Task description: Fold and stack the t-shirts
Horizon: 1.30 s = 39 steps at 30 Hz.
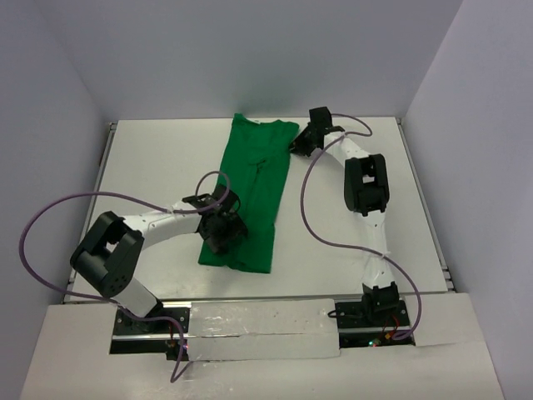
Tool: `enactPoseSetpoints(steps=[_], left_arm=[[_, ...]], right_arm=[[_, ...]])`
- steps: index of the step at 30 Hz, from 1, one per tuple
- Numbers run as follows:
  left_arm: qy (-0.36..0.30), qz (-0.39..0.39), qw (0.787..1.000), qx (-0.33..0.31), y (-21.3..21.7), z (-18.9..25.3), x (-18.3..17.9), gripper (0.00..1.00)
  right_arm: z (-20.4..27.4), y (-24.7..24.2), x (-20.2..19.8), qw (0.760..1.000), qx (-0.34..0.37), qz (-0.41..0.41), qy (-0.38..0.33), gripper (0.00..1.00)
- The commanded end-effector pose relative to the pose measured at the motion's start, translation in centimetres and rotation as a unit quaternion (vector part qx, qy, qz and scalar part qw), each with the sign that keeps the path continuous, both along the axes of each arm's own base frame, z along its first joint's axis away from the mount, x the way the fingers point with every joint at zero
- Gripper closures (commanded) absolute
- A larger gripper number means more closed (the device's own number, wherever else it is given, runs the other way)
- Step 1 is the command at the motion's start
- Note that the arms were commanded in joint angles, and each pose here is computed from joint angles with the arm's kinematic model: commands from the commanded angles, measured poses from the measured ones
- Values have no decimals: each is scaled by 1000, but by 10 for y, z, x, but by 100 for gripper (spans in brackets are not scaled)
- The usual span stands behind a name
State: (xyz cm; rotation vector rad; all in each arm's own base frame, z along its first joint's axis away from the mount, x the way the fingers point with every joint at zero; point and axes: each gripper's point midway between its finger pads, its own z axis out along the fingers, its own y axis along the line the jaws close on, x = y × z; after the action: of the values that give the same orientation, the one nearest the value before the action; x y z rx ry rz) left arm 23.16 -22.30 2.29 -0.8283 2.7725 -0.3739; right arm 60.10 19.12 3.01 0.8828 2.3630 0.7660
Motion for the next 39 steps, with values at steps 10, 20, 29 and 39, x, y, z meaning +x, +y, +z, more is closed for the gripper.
enactPoseSetpoints(steps=[10,20,29,39], left_arm=[[-107,9,990,91,35,99,10,16],[-190,29,978,78,96,126,43,17],[-196,39,978,64,109,129,41,17],[-168,21,985,19,96,101,31,19]], right_arm=[[95,-37,-144,996,-40,44,-73,34],[32,47,-338,983,23,182,-28,33],[-18,78,-413,968,46,244,39,38],[-25,61,-427,975,12,216,44,91]])
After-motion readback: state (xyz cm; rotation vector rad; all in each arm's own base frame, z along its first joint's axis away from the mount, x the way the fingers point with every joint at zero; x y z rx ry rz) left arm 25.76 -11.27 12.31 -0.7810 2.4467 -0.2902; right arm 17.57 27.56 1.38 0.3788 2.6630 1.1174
